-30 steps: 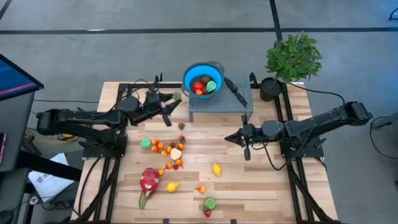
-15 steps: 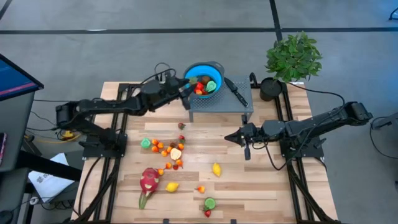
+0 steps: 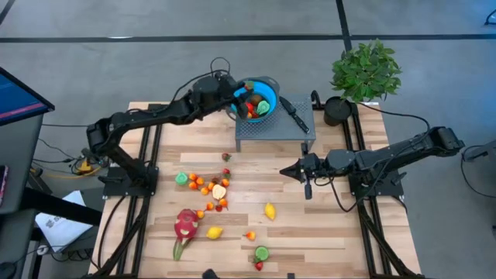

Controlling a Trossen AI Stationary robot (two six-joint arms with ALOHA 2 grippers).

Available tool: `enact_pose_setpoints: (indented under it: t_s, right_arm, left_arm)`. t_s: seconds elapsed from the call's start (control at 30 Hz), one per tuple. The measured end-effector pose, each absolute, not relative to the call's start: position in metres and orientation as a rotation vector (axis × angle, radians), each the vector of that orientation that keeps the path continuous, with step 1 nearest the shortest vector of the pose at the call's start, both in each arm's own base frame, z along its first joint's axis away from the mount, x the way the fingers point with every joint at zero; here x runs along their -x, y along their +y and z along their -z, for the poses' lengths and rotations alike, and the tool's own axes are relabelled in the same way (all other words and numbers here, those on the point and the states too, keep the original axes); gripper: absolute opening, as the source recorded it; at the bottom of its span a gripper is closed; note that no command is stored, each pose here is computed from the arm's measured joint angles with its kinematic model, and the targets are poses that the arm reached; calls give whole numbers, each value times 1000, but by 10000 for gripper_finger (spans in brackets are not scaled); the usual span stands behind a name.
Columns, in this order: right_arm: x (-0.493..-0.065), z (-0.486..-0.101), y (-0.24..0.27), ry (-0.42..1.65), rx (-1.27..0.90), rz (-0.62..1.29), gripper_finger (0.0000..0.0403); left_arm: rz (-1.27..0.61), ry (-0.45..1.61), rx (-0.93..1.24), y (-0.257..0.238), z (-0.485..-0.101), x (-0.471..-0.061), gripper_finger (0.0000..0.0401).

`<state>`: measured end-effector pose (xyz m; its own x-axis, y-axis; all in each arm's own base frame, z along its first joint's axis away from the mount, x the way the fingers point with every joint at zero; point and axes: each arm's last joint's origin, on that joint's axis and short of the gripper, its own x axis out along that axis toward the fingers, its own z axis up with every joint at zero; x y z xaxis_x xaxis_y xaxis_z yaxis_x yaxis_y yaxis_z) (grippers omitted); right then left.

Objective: Pick & Place Fruit
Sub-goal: Put the strawberry into the strainer bowl

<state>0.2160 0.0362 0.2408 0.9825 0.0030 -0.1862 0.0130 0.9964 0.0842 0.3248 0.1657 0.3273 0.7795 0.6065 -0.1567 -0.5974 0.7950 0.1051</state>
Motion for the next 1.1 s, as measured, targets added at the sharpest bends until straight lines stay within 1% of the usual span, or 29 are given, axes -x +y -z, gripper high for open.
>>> enact_pose_setpoints:
  t_s: [0.23, 0.53, 0.73, 1.0, 1.1]
  right_arm:
    - [-217, -240, 32, 190, -87, 24, 0]
    - [-217, -240, 30, 193, -87, 35, 0]
    - [-217, -239, 30, 202, -86, 35, 0]
    - [-216, -238, 30, 218, -85, 36, 0]
    - [-216, -238, 30, 218, -85, 36, 0]
  left_arm:
    - [-673, 227, -40, 177, -316, -327, 143]
    - [-666, 261, -33, 175, -313, -327, 143]
    - [-670, 299, 23, 175, -308, -326, 143]
    - [-665, 300, 23, 173, -308, -327, 144]
    - [-666, 299, 23, 173, -308, -327, 153]
